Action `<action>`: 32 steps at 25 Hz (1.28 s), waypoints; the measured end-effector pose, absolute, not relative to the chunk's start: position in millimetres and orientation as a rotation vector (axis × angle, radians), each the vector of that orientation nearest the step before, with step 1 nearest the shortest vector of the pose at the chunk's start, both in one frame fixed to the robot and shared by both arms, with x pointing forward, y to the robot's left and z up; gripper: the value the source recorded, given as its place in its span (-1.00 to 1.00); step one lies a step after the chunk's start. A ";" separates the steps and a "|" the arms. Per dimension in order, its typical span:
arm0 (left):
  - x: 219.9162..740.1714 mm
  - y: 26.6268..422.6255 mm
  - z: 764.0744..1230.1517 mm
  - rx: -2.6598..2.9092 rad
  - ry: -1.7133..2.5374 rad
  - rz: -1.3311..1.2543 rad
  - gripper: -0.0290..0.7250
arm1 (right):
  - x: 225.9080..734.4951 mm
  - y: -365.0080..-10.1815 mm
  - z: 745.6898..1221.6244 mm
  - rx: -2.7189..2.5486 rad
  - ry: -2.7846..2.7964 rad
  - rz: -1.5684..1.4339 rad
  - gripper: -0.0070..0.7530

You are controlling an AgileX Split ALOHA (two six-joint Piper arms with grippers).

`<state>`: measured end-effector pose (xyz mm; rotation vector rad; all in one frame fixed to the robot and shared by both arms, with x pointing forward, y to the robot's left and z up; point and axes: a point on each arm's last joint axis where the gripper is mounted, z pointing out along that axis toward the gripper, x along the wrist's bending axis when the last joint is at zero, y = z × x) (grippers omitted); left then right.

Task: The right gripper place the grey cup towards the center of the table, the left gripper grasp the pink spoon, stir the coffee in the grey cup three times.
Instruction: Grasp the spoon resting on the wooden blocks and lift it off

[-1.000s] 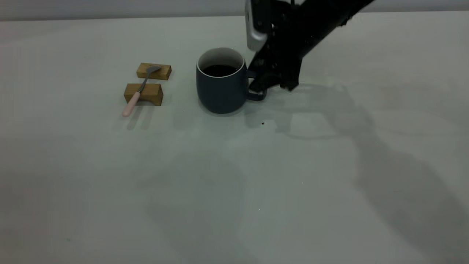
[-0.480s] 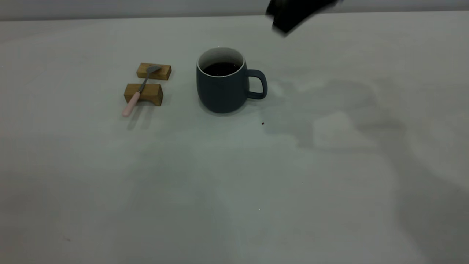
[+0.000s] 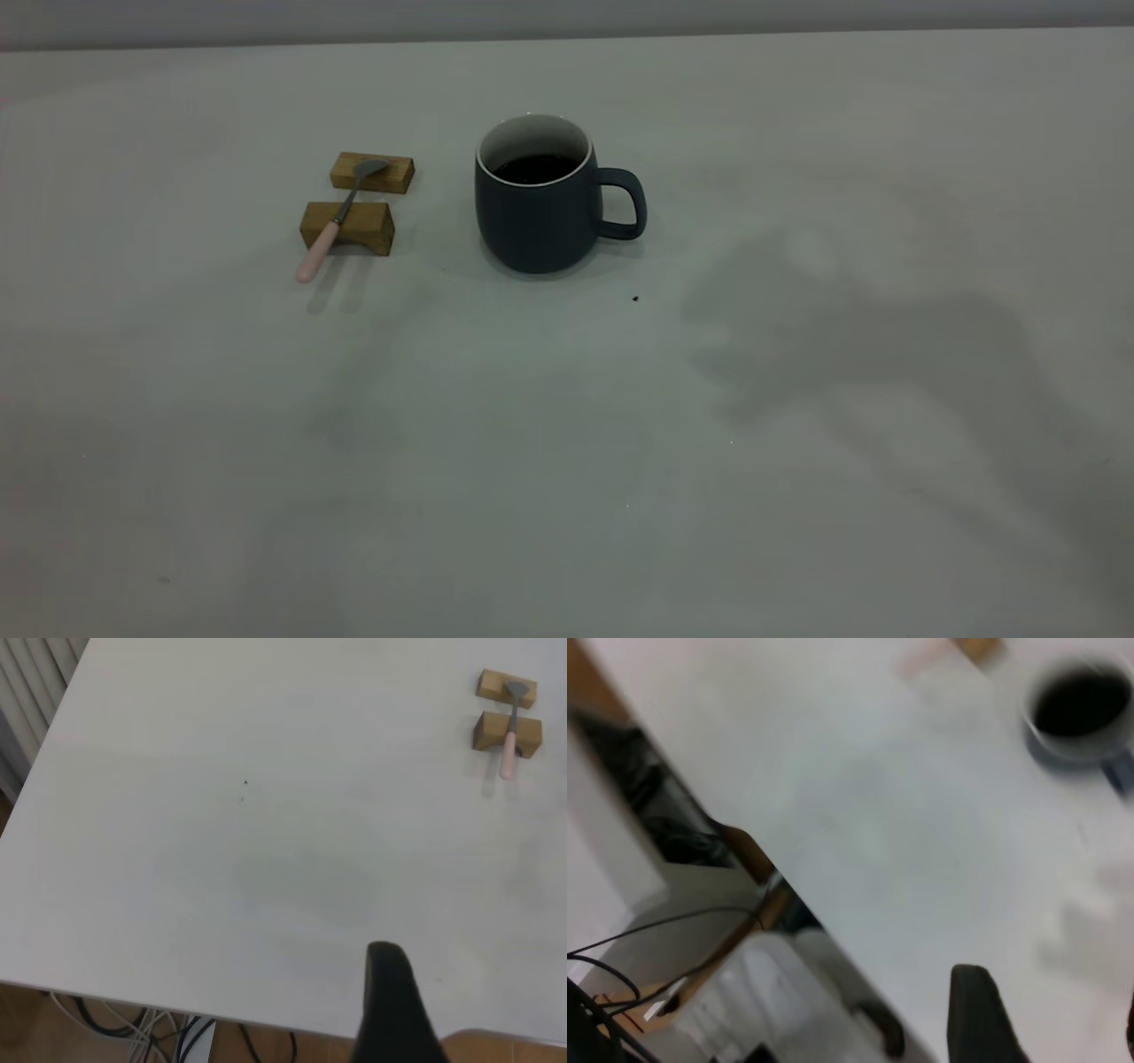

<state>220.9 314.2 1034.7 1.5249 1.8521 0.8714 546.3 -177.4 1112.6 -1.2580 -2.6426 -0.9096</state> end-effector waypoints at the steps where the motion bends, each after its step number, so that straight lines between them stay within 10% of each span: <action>1: 220.9 314.2 1034.7 1.525 1.852 0.871 0.52 | 533.3 -184.3 1113.9 -1.317 -2.648 -0.864 0.17; 14: 220.9 314.2 1034.7 1.525 1.852 0.871 0.52 | 349.5 -251.8 1061.0 -1.678 -2.671 -0.614 0.17; 32: 220.9 314.2 1034.7 1.525 1.852 0.871 0.52 | 237.2 -281.8 1040.1 -1.994 -2.756 -1.463 0.17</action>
